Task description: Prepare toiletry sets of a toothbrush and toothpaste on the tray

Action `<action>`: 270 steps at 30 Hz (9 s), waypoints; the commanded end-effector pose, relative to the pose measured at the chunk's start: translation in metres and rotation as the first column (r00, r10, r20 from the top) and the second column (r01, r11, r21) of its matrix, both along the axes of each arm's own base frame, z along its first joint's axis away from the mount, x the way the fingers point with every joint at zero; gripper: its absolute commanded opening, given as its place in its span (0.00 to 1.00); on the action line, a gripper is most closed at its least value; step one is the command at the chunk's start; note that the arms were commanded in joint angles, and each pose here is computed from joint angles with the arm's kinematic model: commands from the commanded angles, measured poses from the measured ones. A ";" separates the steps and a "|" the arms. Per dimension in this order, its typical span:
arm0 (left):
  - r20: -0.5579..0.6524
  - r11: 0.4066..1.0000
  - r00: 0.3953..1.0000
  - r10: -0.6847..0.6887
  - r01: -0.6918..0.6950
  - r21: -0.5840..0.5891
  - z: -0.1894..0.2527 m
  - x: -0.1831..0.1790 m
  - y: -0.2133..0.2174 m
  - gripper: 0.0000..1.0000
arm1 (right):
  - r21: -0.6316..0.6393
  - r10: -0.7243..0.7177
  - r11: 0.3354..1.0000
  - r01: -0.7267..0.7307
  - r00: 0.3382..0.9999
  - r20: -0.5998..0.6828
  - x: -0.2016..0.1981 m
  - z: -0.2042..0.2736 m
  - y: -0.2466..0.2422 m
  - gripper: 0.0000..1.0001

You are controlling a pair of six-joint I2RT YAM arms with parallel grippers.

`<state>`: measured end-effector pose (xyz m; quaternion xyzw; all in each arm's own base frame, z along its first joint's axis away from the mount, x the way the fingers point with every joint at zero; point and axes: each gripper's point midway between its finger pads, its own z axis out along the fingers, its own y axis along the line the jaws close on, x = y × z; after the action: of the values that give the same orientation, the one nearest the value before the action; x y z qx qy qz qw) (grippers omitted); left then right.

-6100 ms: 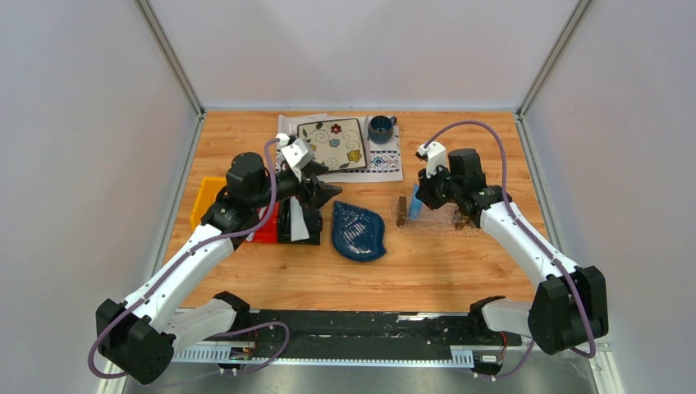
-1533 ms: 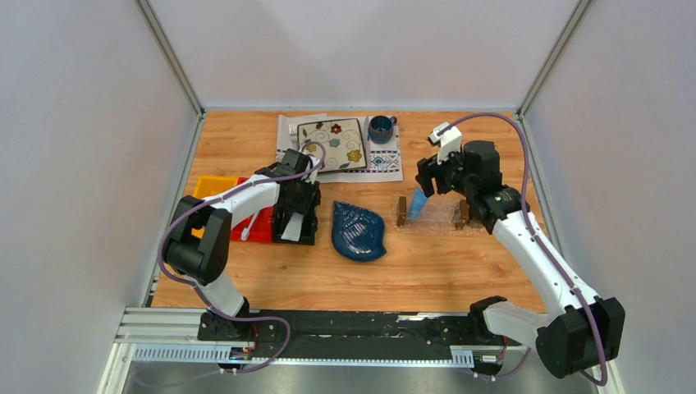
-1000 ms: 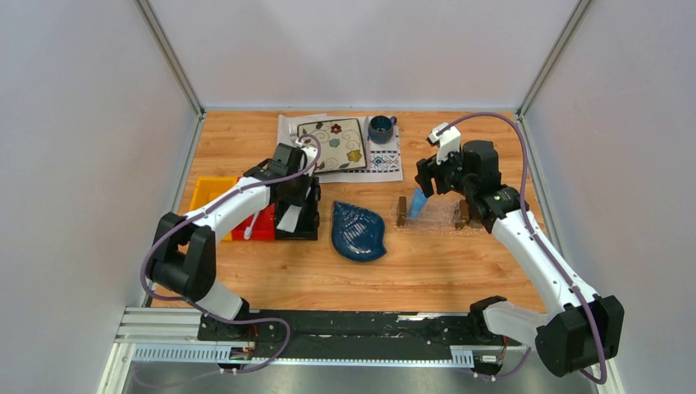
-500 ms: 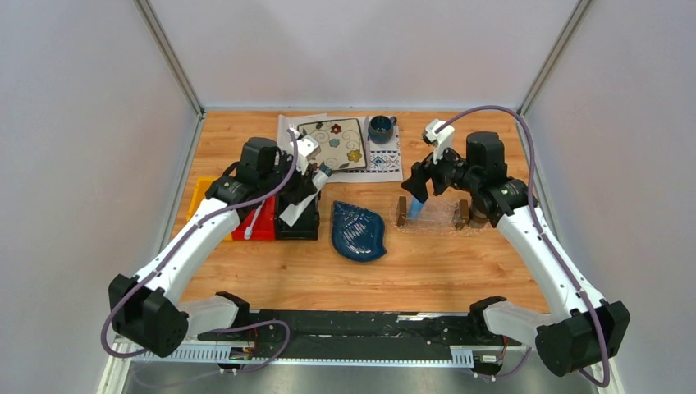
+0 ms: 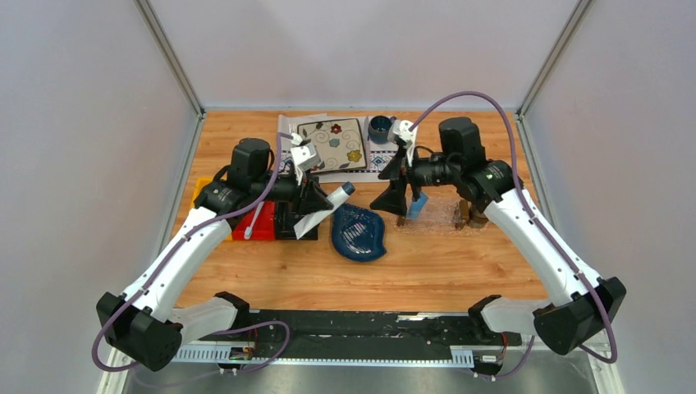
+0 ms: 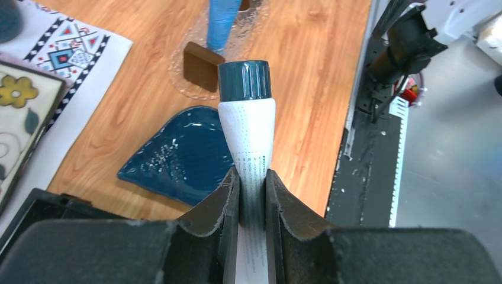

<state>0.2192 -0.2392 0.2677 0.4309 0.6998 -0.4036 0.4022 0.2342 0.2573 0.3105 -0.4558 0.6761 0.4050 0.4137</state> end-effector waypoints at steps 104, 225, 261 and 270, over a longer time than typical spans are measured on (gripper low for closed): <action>0.221 0.979 0.966 0.134 -0.094 -0.181 0.075 0.013 -0.011 0.80 | 0.146 -0.106 0.976 0.163 0.936 -0.336 0.037 0.091 0.027 0.00; 0.413 0.988 0.909 0.055 -0.109 0.108 0.070 -0.020 0.034 0.62 | -0.307 0.023 0.951 0.041 0.979 0.204 -0.022 0.011 0.043 0.01; 0.182 0.836 0.980 0.087 0.027 -0.547 0.202 -0.018 0.011 0.70 | 0.349 0.177 0.926 -0.144 0.982 -0.065 -0.040 0.176 0.044 0.02; 0.179 0.818 0.983 0.049 0.063 -0.571 0.209 -0.027 0.010 0.73 | 0.339 0.185 0.930 -0.145 0.979 -0.089 -0.038 0.163 0.044 0.03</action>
<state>0.2043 -0.2304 0.4637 0.3151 0.5291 -0.5439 0.5701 0.2014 0.3037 0.4600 -0.3983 0.6070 0.5644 0.3929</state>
